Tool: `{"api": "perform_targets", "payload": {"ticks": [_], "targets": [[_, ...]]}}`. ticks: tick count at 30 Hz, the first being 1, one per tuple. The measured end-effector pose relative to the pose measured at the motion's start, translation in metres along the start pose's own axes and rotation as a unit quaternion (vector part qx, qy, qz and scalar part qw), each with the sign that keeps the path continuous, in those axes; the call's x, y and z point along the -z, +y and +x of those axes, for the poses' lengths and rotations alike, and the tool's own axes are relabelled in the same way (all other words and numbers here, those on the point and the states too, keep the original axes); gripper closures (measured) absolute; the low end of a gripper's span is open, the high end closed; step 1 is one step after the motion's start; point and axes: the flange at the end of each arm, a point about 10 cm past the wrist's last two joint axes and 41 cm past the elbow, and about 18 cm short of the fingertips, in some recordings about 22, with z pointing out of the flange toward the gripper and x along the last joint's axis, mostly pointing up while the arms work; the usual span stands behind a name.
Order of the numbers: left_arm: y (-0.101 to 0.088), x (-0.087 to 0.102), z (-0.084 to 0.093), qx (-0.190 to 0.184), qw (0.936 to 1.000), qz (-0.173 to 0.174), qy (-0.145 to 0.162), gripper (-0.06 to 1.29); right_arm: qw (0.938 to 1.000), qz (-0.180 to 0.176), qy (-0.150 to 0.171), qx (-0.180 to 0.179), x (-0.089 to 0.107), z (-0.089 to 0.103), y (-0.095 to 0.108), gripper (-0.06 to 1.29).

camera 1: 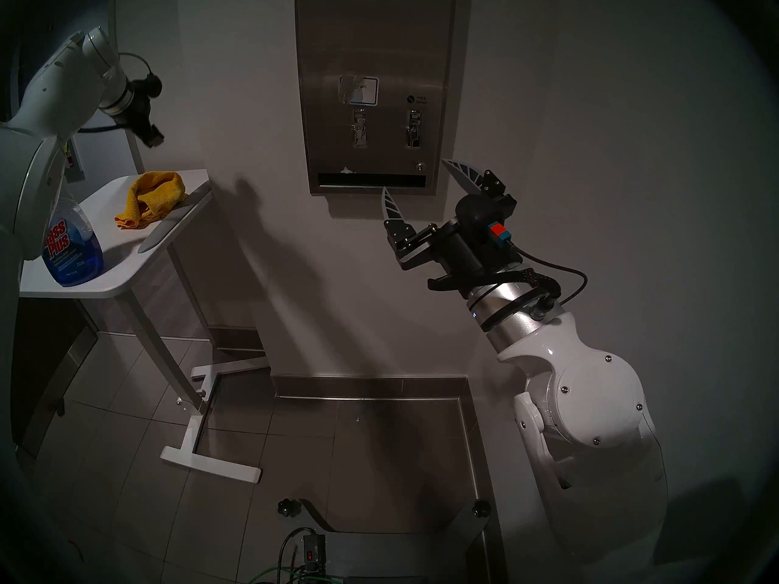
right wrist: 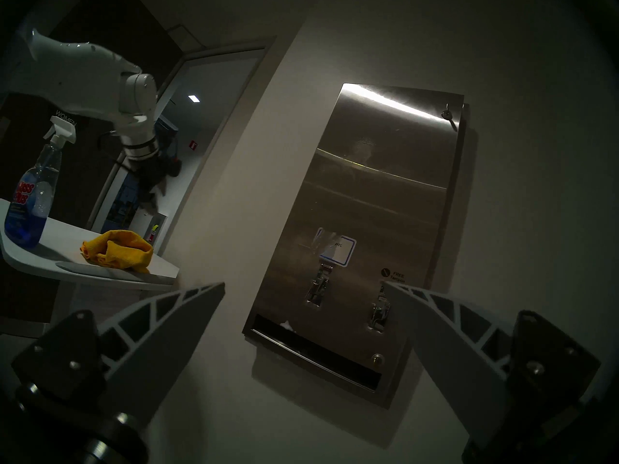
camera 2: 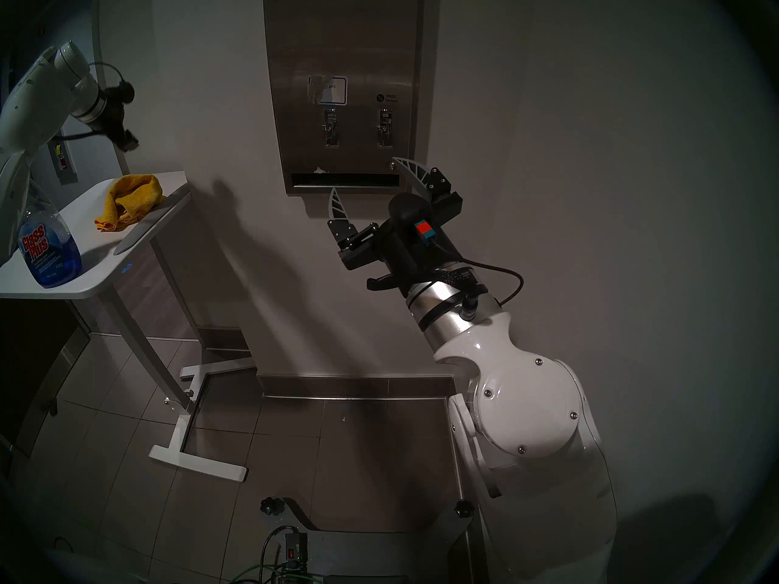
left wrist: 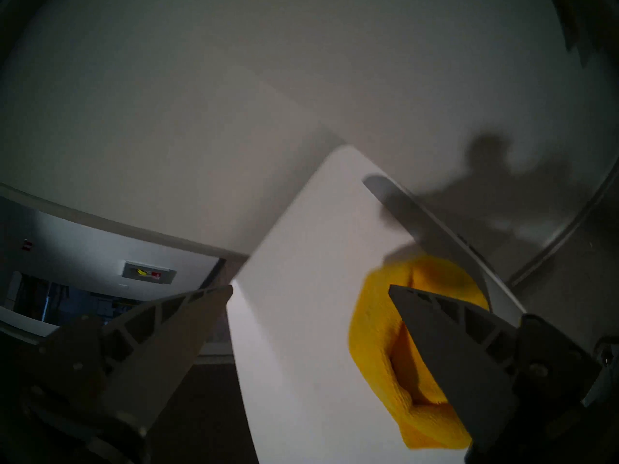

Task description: Pick up the cloth and wipe the surface

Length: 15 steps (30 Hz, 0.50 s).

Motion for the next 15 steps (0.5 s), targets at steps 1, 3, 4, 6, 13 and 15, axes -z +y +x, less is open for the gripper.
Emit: {"api": "perform_targets", "payload": {"ticks": [1,3,4,6,13,15], "targets": [[-0.005,0.007,0.009,0.009,0.9997,0.008,0.021,-0.03,1.0,0.003,0.0,-0.001,0.0,0.0,-0.001,-0.01],[-0.013,0.017,0.021,0.023,0.9983,0.018,0.05,-0.03,1.0,0.006,0.0,-0.003,0.0,0.0,-0.002,-0.01],[-0.017,0.022,0.027,0.03,0.9972,0.023,0.064,-0.03,1.0,0.008,0.0,-0.004,0.0,0.0,-0.003,-0.01],[-0.023,0.03,0.033,0.04,0.9953,0.03,0.083,-0.03,0.9999,0.01,0.0,-0.005,0.0,0.0,-0.003,-0.01],[-0.046,0.057,0.042,0.096,0.9827,0.044,0.152,-0.03,0.9997,0.02,0.0,-0.012,0.0,-0.001,-0.008,-0.01],[-0.047,0.059,0.042,0.112,0.9794,0.039,0.163,-0.03,0.9996,0.023,0.001,-0.014,-0.001,-0.001,-0.009,-0.01]]}}
